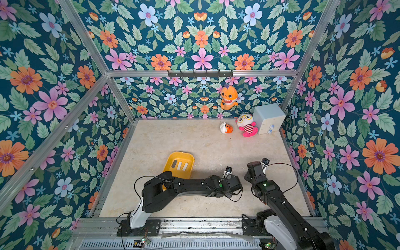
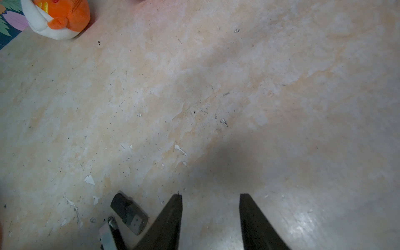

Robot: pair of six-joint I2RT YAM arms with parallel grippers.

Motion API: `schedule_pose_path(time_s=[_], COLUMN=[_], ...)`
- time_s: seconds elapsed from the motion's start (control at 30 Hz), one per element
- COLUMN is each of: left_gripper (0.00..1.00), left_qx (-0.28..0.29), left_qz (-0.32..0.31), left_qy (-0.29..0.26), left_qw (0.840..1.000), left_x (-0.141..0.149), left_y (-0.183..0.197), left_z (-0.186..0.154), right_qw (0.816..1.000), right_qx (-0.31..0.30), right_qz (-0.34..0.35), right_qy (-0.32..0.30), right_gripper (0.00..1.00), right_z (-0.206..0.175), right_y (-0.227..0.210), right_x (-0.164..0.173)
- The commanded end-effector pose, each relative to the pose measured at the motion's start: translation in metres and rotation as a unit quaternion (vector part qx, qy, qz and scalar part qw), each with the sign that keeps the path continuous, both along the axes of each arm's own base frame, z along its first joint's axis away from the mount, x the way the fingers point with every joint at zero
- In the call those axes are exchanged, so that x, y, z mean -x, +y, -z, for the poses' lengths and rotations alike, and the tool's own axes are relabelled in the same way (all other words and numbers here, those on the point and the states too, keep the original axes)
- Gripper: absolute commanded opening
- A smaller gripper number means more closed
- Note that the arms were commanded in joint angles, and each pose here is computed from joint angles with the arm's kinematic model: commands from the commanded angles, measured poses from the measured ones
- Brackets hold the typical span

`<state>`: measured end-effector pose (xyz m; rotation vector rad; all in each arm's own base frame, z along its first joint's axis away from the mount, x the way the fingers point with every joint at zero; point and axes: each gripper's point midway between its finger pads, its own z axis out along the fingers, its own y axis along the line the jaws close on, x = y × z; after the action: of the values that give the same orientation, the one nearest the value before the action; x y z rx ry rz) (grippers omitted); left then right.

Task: Put the usb flash drive into the storage box
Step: Pick up the USB flash from the center of the board.

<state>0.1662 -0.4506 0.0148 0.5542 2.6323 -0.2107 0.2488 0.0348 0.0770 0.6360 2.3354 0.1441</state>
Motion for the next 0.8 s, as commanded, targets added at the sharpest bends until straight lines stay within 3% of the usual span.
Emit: schedule_pose_path(time_s=[0.0,0.33,0.6,0.77], left_gripper=[0.31,0.23,0.16,0.14], left_qx=[-0.096,-0.134,-0.080,-0.033], left_qz=[0.005,0.001,-0.002,-0.005], left_qy=[0.038,0.026,-0.003,-0.023], left_qw=[0.995,0.991,0.997,0.999], left_x=[0.014,0.011,-0.004,-0.020], left_y=[0.039,0.049,0.038,0.039], left_z=[0.029,0.029,-0.010,-0.053], right_qw=[1.000,1.000,1.000,1.000], right_qx=[0.000,-0.001,-0.001,-0.002], right_qz=[0.000,-0.001,-0.001,-0.001], right_qy=[-0.005,-0.006,-0.008,-0.009], right_gripper=[0.49,0.49,0.49,0.49], right_z=[-0.002,-0.002,-0.002,-0.003], right_y=[0.000,0.000,0.000,0.000], right_x=[-0.002,-0.001,-0.001,-0.001])
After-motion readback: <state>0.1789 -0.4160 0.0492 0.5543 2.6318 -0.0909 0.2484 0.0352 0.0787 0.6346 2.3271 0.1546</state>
